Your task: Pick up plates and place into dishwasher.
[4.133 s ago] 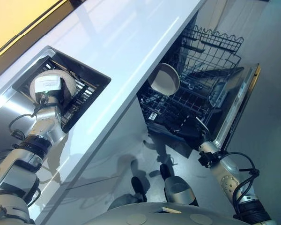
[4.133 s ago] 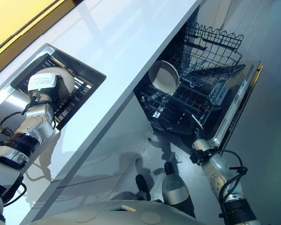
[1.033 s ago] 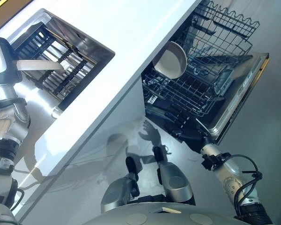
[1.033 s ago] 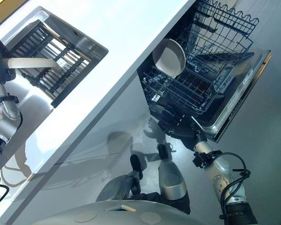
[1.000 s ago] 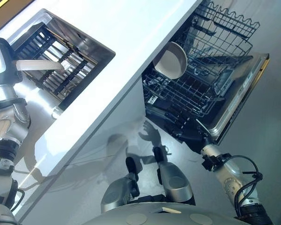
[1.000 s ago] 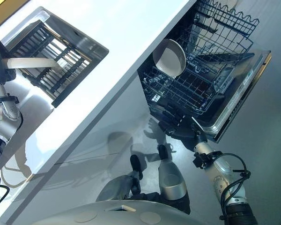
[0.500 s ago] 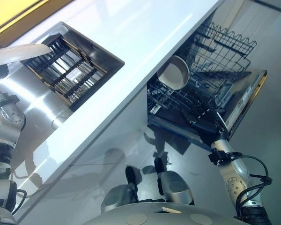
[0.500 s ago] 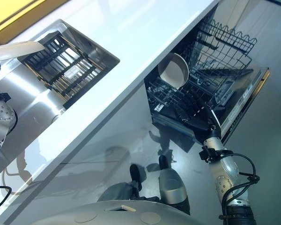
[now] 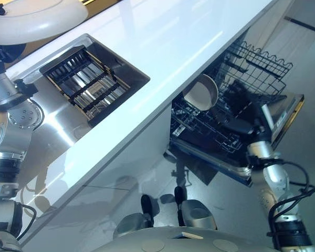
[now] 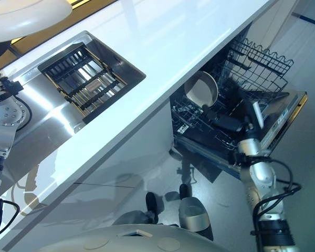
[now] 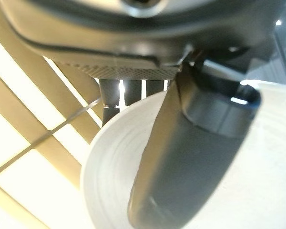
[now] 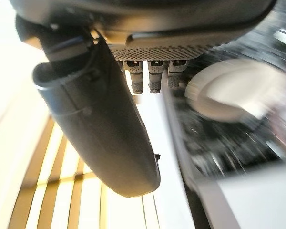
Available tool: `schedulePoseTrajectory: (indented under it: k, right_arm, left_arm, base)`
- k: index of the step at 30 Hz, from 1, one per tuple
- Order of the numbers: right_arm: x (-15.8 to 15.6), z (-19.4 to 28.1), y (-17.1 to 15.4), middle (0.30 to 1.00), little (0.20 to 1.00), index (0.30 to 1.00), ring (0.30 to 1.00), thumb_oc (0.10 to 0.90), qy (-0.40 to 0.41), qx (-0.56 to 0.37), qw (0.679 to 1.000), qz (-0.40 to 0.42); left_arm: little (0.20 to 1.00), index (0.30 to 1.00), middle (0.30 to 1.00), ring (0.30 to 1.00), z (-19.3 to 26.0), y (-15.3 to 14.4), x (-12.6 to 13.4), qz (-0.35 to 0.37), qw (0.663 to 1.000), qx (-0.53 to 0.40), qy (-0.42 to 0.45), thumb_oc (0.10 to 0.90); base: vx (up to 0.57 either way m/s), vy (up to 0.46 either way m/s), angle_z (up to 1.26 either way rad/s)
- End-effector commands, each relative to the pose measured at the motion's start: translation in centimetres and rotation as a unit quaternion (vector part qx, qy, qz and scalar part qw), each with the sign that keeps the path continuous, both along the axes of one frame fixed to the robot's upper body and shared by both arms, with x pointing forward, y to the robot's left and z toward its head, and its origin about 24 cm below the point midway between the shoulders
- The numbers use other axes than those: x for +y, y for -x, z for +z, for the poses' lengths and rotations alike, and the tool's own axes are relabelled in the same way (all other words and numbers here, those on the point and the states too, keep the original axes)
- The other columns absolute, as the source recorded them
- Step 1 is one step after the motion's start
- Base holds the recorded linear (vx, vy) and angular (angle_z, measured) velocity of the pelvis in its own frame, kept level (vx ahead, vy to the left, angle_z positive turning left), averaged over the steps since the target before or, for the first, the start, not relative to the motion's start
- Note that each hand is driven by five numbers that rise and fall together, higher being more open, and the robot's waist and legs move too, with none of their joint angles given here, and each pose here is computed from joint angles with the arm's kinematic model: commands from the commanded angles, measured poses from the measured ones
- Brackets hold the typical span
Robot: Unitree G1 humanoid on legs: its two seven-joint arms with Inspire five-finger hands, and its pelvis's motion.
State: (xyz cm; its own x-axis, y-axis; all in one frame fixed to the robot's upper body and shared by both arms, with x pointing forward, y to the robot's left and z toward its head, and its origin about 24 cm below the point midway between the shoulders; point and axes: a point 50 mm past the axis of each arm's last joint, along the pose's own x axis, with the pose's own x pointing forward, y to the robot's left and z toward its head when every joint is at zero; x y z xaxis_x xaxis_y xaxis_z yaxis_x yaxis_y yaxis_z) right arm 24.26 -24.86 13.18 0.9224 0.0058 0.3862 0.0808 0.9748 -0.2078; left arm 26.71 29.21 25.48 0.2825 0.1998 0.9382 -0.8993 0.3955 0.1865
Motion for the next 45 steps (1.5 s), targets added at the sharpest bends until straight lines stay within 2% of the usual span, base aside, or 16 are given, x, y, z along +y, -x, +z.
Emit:
schedulePoseTrajectory:
  k: [1,8,17,25,38,40,41,43,44,45]
  right_arm:
    - [2.4,7.8,0.2,0.9,0.9,0.9,0.9,0.8,0.127,-0.219,0.967,0.039]
    - [5.3,9.9,-1.7,0.9,0.9,0.9,0.9,0.8,0.258,-0.217,0.938,0.083]
    - [8.8,11.0,-4.0,0.9,0.9,0.9,0.9,0.8,0.332,-0.207,0.915,0.101]
    - [10.7,11.3,-4.9,0.9,0.9,0.9,0.9,0.8,0.335,-0.216,0.911,0.106]
    - [13.6,10.4,-6.0,0.9,0.9,0.9,0.9,0.8,0.241,-0.199,0.942,0.125]
    - [13.9,10.2,-6.1,0.848,0.84,0.848,0.848,0.74,0.23,-0.191,0.946,0.129]
    - [14.1,10.0,-6.2,0.851,0.842,0.851,0.851,0.742,0.22,-0.187,0.948,0.131]
    - [14.3,9.9,-6.3,0.771,0.749,0.771,0.771,0.649,0.205,-0.185,0.952,0.131]
    - [14.5,9.7,-6.3,0.688,0.653,0.688,0.688,0.553,0.19,-0.184,0.956,0.129]
    - [14.5,9.7,-6.3,0.448,0.373,0.448,0.448,0.273,0.183,-0.186,0.957,0.125]
  left_arm:
    - [0.2,0.3,0.3,0.3,3.1,-0.6,-1.6,-0.06,0.998,-0.018,-0.003,0.1]
    - [0.2,0.3,0.3,0.3,3.4,-1.4,-4.6,-0.127,0.991,0.036,-0.034,0.1]
    - [0.2,0.3,0.3,0.3,2.8,-2.3,-7.9,-0.218,0.968,0.112,-0.06,0.1]
    - [0.2,0.3,0.3,0.3,2.8,-2.1,-9.8,-0.282,0.945,0.145,-0.077,0.1]
    - [0.2,0.3,0.3,0.3,0.2,-2.3,-13.3,-0.404,0.891,0.206,-0.034,0.1]
    - [0.2,0.3,0.3,0.3,0.0,-2.3,-13.6,-0.417,0.884,0.208,-0.028,0.1]
    - [0.2,0.3,0.3,0.3,-0.1,-2.2,-13.9,-0.424,0.881,0.209,-0.024,0.1]
    - [0.2,0.3,0.3,0.3,-0.2,-2.2,-14.2,-0.434,0.876,0.207,-0.018,0.1]
    - [0.2,0.3,0.3,0.3,-0.4,-2.3,-14.6,-0.446,0.871,0.207,-0.007,0.1]
    - [0.2,0.3,0.3,0.3,-0.5,-2.2,-14.8,-0.45,0.869,0.206,-0.003,0.1]
  base:
    - [-0.1,-0.018,0.1]
    - [-0.06,-0.018,0.2]
    - [0.0,-0.029,0.25]
    - [0.02,-0.03,0.25]
    - [0.02,-0.006,0.1]
    - [0.01,0.004,0.09]
    - [0.01,0.001,0.09]
    - [0.01,-0.003,0.05]
    - [0.01,-0.006,0.04]
    - [0.02,-0.006,0.04]
